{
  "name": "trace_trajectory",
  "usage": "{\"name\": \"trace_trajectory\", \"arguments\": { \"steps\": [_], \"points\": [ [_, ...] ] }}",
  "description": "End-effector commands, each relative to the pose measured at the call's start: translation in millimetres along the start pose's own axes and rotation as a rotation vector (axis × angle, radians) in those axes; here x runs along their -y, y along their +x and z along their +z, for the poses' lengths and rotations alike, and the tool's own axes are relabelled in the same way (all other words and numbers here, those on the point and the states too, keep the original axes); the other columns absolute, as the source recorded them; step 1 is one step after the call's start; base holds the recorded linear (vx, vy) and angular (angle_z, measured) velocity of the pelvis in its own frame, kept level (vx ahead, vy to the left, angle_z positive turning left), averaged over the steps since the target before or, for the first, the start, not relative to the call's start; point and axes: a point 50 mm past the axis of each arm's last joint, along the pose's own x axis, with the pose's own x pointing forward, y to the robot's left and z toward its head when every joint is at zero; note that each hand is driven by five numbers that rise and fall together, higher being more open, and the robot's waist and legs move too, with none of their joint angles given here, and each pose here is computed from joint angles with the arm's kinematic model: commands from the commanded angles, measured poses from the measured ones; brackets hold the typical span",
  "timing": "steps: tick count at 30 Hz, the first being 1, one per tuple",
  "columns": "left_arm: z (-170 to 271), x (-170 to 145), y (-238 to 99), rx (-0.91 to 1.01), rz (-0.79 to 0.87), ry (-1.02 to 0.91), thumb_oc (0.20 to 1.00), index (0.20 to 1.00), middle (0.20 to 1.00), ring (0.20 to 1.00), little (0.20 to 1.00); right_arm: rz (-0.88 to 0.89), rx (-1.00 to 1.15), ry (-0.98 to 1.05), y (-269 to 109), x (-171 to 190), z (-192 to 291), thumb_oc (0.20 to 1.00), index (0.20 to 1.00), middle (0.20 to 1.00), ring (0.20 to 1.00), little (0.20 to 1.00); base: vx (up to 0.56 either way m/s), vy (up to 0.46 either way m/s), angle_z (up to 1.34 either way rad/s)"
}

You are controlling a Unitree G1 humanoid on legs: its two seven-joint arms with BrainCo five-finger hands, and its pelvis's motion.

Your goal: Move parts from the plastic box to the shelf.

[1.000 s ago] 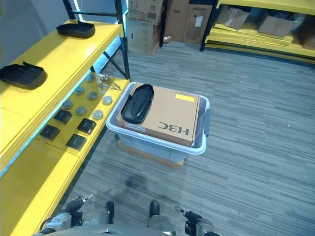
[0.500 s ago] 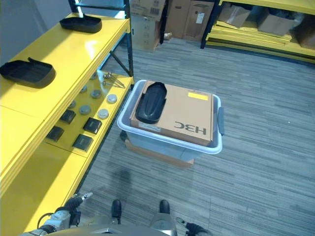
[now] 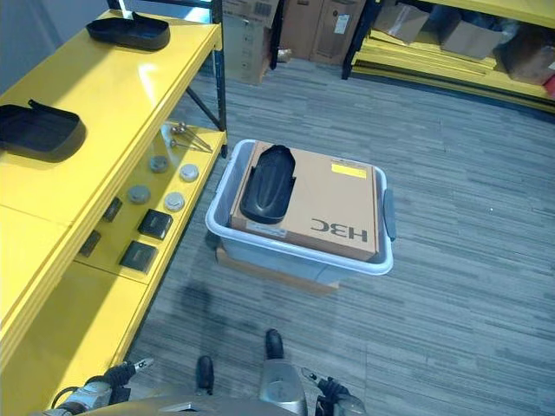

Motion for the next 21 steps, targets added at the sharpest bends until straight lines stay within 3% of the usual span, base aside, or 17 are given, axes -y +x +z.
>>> {"name": "trace_trajectory", "arguments": {
  "steps": [1,6,10,11,14,16,21],
  "points": [
    [11,2,1,0.049,-0.002,-0.051,1.000,1.000,1.000,1.000,1.000,-0.001,0.024,-0.098,1,11,9,1.000,1.000,1.000,1.000,1.000,0.07,-0.305,-0.05],
    [19,8,1,0.080,0.001,-0.134,1.000,1.000,1.000,1.000,1.000,0.008,0.098,-0.169,0,9,20,1.000,1.000,1.000,1.000,1.000,0.06,-0.222,0.14],
    [27,24,0,0.117,-0.061,-0.102,1.000,1.000,1.000,1.000,1.000,-0.003,0.319,-0.209,-4,3,57,1.000,1.000,1.000,1.000,1.000,0.04,-0.068,0.45],
    [22,33,-1,0.112,-0.084,-0.079,1.000,1.000,1.000,1.000,1.000,-0.007,0.464,-0.167,-12,-1,89,1.000,1.000,1.000,1.000,1.000,0.06,0.099,0.18],
    [8,40,-3,0.100,-0.088,-0.020,1.000,1.000,1.000,1.000,1.000,-0.001,0.632,-0.148,-26,-6,122,1.000,1.000,1.000,1.000,1.000,0.08,0.168,0.01],
    [1,33,-4,0.102,-0.047,0.024,1.000,1.000,1.000,1.000,1.000,-0.006,0.900,-0.063,-66,-10,166,1.000,1.000,1.000,1.000,1.000,0.06,0.230,-0.04],
    [-2,16,-4,0.090,0.010,-0.026,1.000,1.000,1.000,1.000,1.000,-0.064,1.268,-0.101,-133,-3,200,1.000,1.000,1.000,1.000,1.000,0.05,0.129,-0.01]
  ]
}}
